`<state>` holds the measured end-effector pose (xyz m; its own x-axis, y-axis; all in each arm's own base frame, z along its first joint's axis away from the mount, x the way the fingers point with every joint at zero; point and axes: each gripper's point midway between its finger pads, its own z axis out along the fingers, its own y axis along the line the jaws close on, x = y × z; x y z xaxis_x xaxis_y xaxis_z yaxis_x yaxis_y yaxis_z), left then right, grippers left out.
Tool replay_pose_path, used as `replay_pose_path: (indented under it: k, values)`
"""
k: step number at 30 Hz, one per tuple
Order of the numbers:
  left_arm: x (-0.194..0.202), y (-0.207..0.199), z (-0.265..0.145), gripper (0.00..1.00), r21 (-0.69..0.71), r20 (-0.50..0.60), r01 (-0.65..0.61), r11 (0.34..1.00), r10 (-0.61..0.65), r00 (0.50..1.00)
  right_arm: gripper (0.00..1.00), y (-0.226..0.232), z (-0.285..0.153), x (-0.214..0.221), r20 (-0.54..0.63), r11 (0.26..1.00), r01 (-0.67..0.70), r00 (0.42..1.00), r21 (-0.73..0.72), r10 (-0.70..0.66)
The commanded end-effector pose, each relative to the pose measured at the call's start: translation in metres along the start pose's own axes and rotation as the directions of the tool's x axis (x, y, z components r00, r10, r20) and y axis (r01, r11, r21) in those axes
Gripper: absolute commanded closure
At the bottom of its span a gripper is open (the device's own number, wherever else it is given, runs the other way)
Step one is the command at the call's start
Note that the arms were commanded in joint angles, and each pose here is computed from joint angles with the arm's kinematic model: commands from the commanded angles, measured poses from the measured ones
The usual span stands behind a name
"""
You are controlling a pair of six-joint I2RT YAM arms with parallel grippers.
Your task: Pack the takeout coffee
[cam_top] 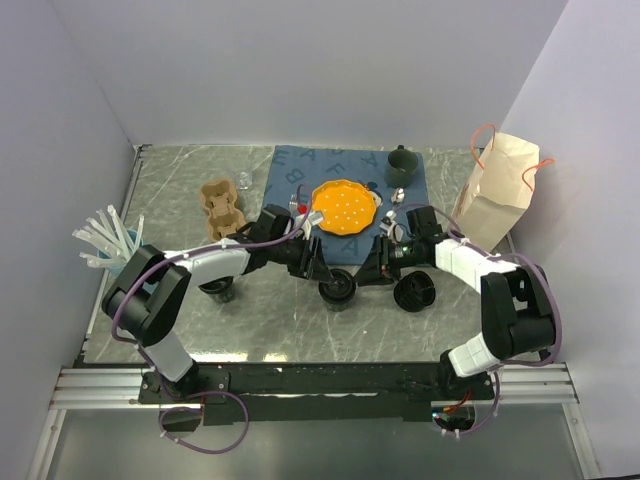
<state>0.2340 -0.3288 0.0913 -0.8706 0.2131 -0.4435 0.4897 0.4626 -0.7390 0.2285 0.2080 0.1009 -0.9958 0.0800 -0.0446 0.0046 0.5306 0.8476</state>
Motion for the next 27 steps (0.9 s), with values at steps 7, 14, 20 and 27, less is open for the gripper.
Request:
replay_pose_path:
  k: [7, 14, 20, 27]
  values:
    - [0.082, 0.088, -0.002, 0.51, -0.307, -0.251, -0.022, 0.951, -0.058, 0.966, 0.63, 0.03, -0.014, -0.036, 0.038, 0.988, 0.15, 0.988, 0.033, -0.151]
    - [0.077, 0.087, 0.001, 0.51, -0.278, -0.285, -0.07, 0.958, -0.013, 0.959, 0.63, 0.022, 0.001, -0.032, -0.038, 0.99, 0.135, 0.99, -0.032, -0.136]
    - [0.074, 0.088, 0.006, 0.51, -0.267, -0.289, -0.066, 0.961, -0.014, 0.957, 0.64, 0.016, 0.014, -0.022, -0.097, 0.99, 0.133, 0.986, -0.047, -0.137]
    - [0.072, 0.092, 0.008, 0.52, -0.284, -0.294, -0.062, 0.957, -0.026, 0.956, 0.69, 0.001, 0.023, -0.016, -0.114, 0.995, 0.101, 0.988, -0.023, -0.103]
